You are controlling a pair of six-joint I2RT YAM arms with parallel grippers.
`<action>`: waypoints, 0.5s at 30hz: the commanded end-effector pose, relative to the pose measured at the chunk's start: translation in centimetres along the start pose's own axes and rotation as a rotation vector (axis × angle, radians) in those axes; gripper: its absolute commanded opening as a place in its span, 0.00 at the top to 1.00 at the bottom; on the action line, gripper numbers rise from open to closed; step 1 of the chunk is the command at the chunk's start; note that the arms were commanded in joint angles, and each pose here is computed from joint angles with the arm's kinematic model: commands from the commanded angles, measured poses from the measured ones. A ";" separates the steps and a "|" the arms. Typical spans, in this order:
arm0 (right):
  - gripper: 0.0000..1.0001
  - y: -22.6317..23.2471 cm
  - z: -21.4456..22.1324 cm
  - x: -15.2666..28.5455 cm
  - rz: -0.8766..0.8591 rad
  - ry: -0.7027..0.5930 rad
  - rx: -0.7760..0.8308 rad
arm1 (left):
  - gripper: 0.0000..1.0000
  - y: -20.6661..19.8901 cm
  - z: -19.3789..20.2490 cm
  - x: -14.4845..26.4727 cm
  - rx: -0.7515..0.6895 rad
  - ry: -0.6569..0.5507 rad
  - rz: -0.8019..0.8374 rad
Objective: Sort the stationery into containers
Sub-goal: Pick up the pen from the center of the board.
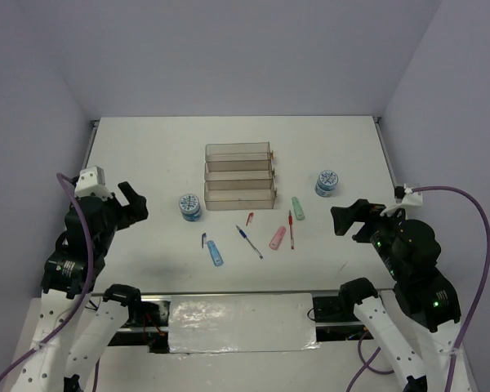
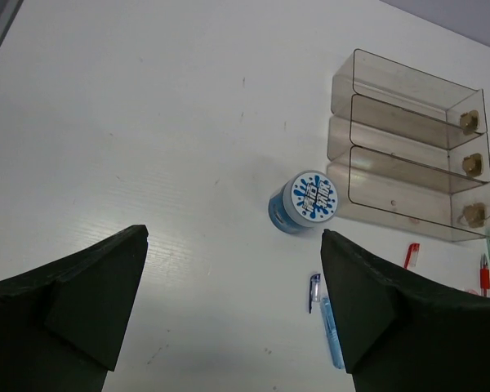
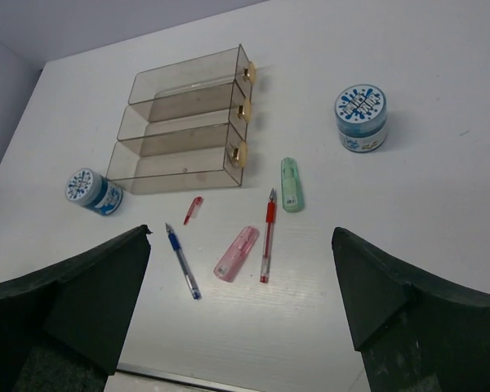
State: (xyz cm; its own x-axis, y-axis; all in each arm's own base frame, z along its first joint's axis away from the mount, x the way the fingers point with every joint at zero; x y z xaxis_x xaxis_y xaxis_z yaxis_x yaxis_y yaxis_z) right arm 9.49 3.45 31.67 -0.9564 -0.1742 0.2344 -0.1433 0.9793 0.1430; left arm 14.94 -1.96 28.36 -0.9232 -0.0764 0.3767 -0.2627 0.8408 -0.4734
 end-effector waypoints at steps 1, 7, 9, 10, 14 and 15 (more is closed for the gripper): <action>0.00 0.3 -0.4 0.4 -0.030 -0.033 -0.007 | 0.01 -0.2 -1.0 0.0 0.035 -0.052 -0.022; 0.00 2.8 0.2 -1.0 -0.285 -0.060 -0.030 | 0.01 0.1 -0.8 -0.5 0.047 -0.042 -0.073; 0.00 4.1 1.2 -3.4 -0.403 -0.021 -0.072 | 0.01 0.4 -0.8 -0.6 0.057 -0.050 -0.102; 0.00 4.7 1.7 -4.2 -0.451 0.017 -0.090 | 0.01 0.5 -0.8 -0.7 0.061 -0.049 -0.108; 0.00 7.6 4.3 -8.8 -0.460 0.237 -0.021 | 0.01 0.7 -0.6 -0.6 0.072 -0.058 -0.117; 0.00 8.3 4.6 -9.6 -0.427 0.266 0.023 | 0.01 0.8 -0.4 -0.7 0.076 -0.059 -0.118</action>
State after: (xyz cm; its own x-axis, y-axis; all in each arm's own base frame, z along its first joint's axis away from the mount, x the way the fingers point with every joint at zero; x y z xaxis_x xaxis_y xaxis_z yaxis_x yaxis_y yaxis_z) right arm 14.70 10.60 25.98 -0.7404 -0.5499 0.3865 -0.4578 0.8336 0.3092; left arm 15.48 -1.23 27.65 -0.8911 -0.1770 0.4179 -0.3753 0.8052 -0.4591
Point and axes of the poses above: each gripper's point midway between its finger pads, its own x axis back along the fingers, its own y axis along the line the jaws close on, z = x × y, the point moved 8 cm from there along x, back along the fingers, and after that the axes turned 13 degrees about x, right-handed, at the moved point
